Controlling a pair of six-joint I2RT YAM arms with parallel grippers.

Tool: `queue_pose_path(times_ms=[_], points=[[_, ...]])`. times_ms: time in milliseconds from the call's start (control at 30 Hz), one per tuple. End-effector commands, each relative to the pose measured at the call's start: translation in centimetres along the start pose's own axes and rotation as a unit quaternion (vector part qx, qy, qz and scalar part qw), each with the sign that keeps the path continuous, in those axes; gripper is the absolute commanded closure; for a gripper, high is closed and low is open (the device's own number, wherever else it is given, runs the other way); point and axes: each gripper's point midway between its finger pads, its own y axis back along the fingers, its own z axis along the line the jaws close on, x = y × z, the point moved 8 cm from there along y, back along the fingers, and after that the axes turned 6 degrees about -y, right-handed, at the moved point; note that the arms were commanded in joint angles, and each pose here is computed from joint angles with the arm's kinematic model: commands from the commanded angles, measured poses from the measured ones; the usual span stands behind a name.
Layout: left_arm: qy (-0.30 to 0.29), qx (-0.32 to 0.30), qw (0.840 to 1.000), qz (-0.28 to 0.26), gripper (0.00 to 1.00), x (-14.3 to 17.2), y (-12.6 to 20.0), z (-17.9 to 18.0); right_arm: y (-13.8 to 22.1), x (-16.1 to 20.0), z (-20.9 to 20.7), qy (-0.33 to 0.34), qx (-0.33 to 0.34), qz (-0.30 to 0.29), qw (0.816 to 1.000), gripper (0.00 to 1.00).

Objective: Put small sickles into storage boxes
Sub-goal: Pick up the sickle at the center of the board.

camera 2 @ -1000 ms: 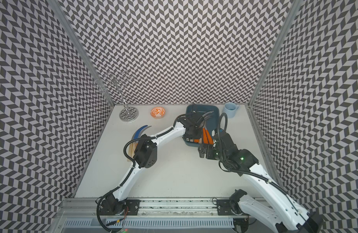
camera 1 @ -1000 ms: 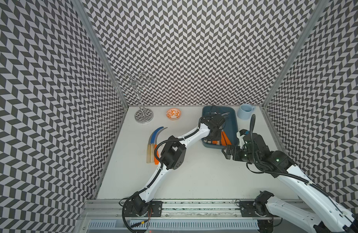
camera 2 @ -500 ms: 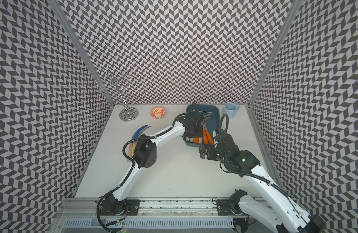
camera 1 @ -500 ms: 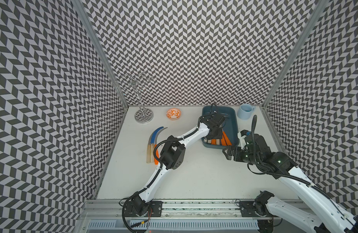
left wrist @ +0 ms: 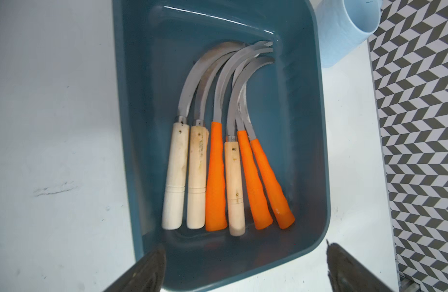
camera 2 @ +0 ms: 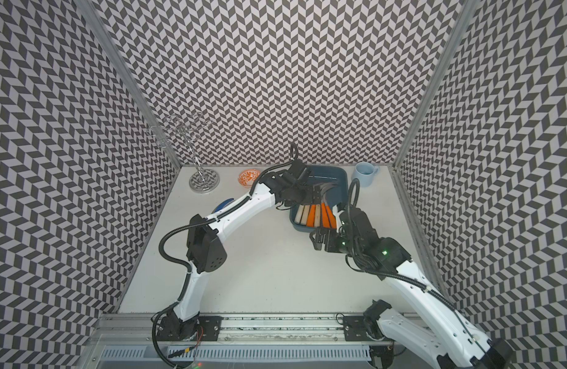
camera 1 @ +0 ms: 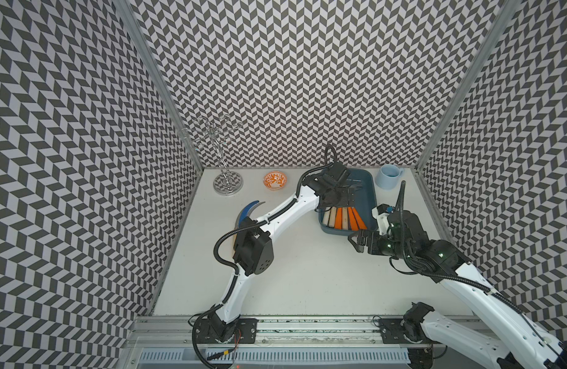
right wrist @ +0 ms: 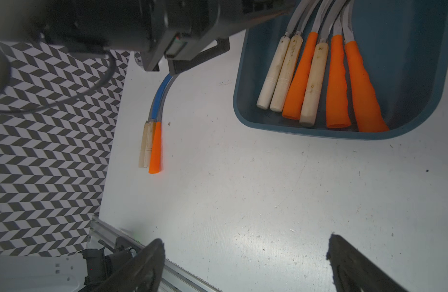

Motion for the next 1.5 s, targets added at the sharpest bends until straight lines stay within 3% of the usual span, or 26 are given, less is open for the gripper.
queue_pose_path(times_ms=[0, 367, 800, 1000, 1300, 1467], points=[[0.027, -0.036, 0.999, 0.004, 0.00, 0.7, 1.8, 2.5, 0.2, -0.9, 1.4, 0.004, -0.045, -0.017, 0.999, 0.01], [0.076, -0.080, 0.994, 0.003, 0.00, 4.7, 6.3, 9.9, -0.5, 1.2, 4.5, 0.005, -0.078, -0.002, 0.997, 0.00], [0.076, -0.162, 0.984, -0.010, 0.00, 9.6, 9.8, 16.3, -2.0, 4.9, 8.7, 0.027, -0.102, 0.023, 0.994, 0.01], [0.121, -0.175, 0.977, 0.017, 0.00, 12.1, 9.6, 20.4, -2.7, 5.9, 9.8, 0.036, -0.110, 0.032, 0.993, 0.00], [0.151, -0.216, 0.964, 0.037, 0.00, 15.3, 8.9, 23.8, -3.6, 7.1, 11.1, 0.049, -0.122, 0.050, 0.990, 0.00], [0.175, -0.232, 0.956, 0.044, 0.07, 16.6, 8.5, 25.4, -4.2, 7.7, 11.6, 0.056, -0.124, 0.062, 0.989, 0.00]])
